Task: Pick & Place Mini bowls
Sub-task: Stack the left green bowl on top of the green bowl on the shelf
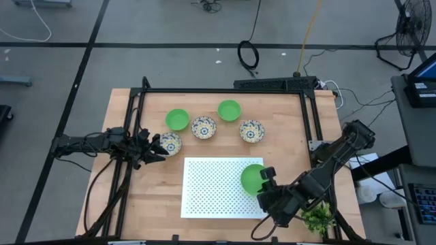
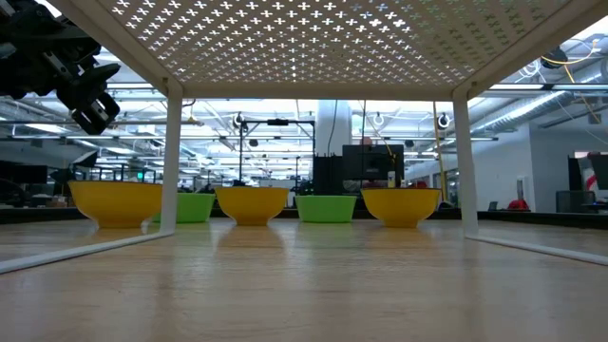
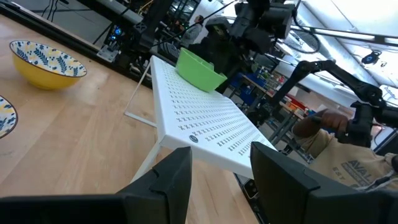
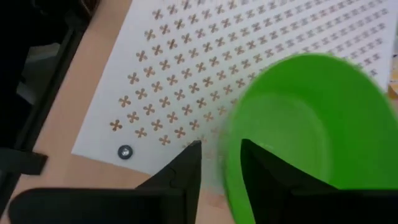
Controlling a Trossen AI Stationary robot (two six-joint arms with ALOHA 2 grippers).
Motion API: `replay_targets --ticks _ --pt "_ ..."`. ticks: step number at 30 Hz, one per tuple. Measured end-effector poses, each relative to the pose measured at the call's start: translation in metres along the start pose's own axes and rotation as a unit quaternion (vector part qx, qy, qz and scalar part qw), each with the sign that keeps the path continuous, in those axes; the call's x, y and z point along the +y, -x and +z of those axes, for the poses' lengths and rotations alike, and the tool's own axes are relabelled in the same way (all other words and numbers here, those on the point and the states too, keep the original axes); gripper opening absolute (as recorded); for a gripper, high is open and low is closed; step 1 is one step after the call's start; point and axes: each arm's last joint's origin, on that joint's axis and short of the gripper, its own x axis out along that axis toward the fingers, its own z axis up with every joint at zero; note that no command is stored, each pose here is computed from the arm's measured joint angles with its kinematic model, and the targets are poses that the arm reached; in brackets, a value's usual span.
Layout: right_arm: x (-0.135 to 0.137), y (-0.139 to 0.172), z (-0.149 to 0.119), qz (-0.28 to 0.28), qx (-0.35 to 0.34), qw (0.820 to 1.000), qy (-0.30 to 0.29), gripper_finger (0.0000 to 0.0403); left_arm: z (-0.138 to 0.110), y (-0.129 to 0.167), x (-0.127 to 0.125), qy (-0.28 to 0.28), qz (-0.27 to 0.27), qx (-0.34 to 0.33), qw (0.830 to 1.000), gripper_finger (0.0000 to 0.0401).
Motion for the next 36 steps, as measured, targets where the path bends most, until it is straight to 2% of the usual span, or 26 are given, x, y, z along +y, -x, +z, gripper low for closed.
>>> replay_targets --ticks 5,9,12,15,18,20,23,27,30,33,36 --pt "-0.011 0.023 0.006 0.019 -0.074 0.997 -0.026 0.0134 0.000 0.000 0.000 0.000 0.000 0.000 1.000 0.0166" --pt "-0.027 0.058 0.003 0.031 -0.146 0.988 -0.031 0.0150 0.000 0.000 0.000 0.000 0.000 0.000 1.000 0.0166" --pt "-0.045 0.083 -0.009 -0.021 -0.190 0.981 -0.033 0.0152 0.000 0.000 0.000 0.000 0.000 0.000 1.000 0.0166" --pt "-0.061 0.094 -0.034 -0.119 -0.220 0.967 -0.044 0.0147 0.000 0.000 0.000 0.000 0.000 0.000 1.000 0.0166" --pt "-0.077 0.093 -0.063 -0.217 -0.250 0.941 -0.073 0.0142 0.000 0.000 0.000 0.000 0.000 0.000 1.000 0.0166" --pt "-0.085 0.088 -0.081 -0.263 -0.279 0.918 -0.103 0.0139 0.000 0.000 0.000 0.000 0.000 0.000 1.000 0.0166" --pt "-0.091 0.069 -0.106 -0.295 -0.320 0.890 -0.134 0.0137 0.000 0.000 0.000 0.000 0.000 0.000 1.000 0.0166" --pt "-0.093 0.032 -0.134 -0.325 -0.358 0.866 -0.127 0.0138 0.001 0.000 0.000 0.003 0.003 -0.010 1.000 0.0166" --pt "-0.096 0.011 -0.151 -0.358 -0.384 0.841 -0.128 0.0138 0.003 0.000 0.000 -0.066 0.021 -0.025 0.997 0.0166" --pt "-0.102 -0.002 -0.166 -0.393 -0.413 0.809 -0.139 0.0136 0.004 0.000 0.002 -0.129 0.047 -0.036 0.990 0.0166" --pt "-0.107 -0.008 -0.181 -0.425 -0.439 0.777 -0.155 0.0133 0.005 0.001 0.003 -0.164 0.083 -0.051 0.982 0.0166"
